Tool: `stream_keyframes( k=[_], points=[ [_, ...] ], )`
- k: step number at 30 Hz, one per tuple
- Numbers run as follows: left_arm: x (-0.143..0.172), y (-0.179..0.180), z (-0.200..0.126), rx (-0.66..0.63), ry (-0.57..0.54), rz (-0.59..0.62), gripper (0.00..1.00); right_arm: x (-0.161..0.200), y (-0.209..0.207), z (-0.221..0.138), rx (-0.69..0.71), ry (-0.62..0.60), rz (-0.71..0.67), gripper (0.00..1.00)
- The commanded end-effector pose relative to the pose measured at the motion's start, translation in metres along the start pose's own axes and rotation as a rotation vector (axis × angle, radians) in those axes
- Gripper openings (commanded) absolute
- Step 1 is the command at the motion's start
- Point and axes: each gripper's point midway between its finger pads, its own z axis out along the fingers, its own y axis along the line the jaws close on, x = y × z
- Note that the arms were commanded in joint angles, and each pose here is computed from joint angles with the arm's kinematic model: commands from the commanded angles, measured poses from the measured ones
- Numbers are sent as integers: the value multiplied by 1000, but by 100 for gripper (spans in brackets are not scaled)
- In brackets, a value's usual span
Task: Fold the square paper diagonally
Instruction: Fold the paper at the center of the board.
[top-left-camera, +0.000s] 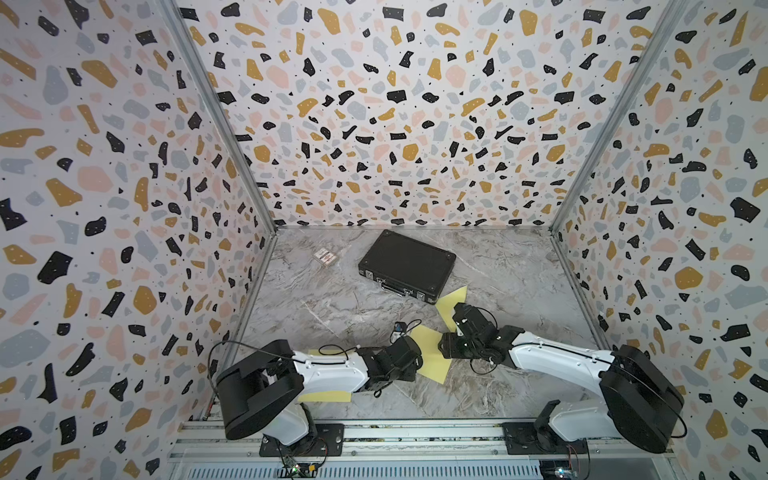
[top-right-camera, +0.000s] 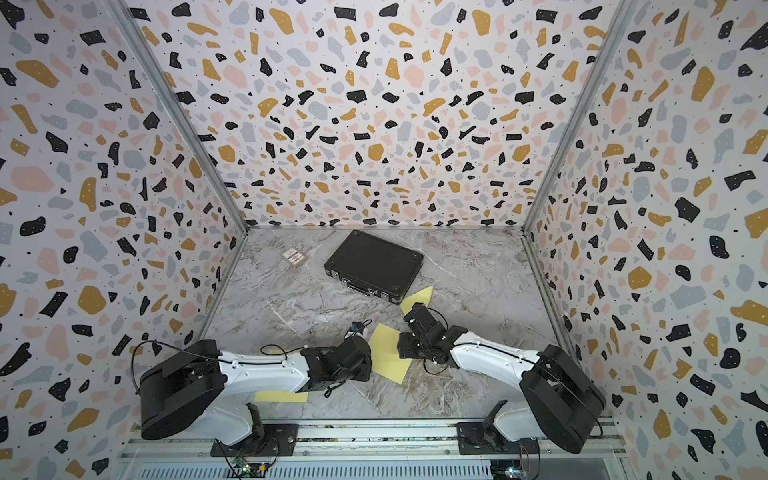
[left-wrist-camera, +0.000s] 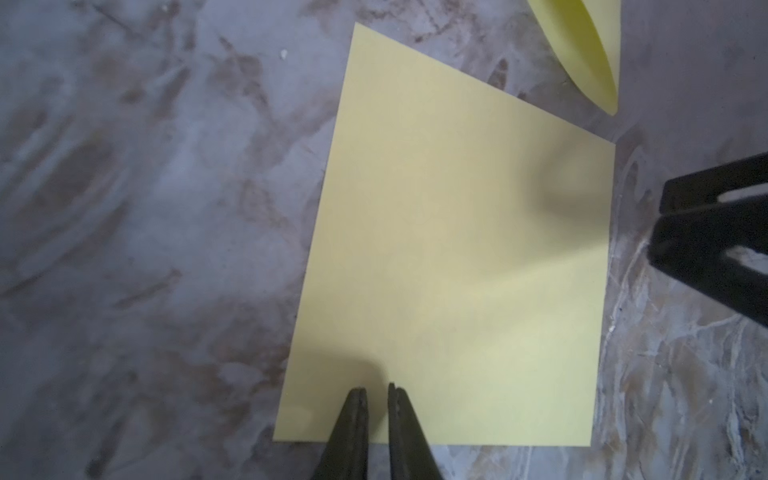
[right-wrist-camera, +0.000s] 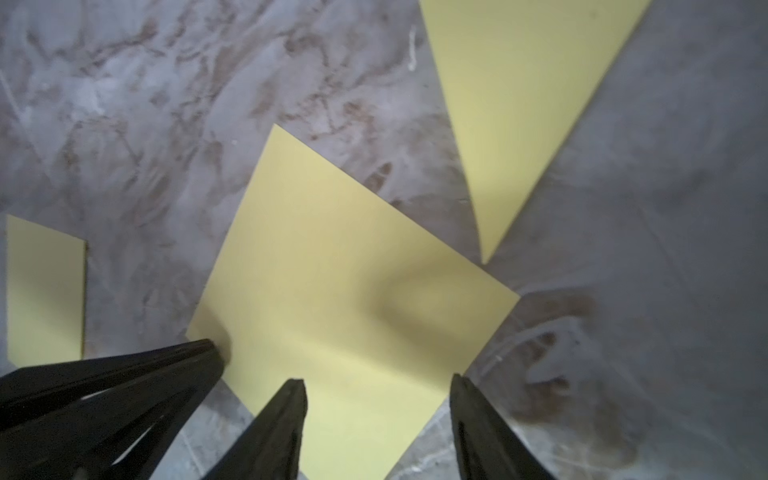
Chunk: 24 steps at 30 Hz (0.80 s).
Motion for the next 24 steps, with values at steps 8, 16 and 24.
stream_keyframes(
  k=[8,16,24],
  points=[
    [107,51,13,-215,391,233,16,21,-46,-21,183,49,-40,63],
    [111,43,14,-200,400,266,16,26,-67,-28,285,78,-57,67],
    [115,39,17,-185,407,274,15,24,-70,-15,293,104,-42,71]
  ],
)
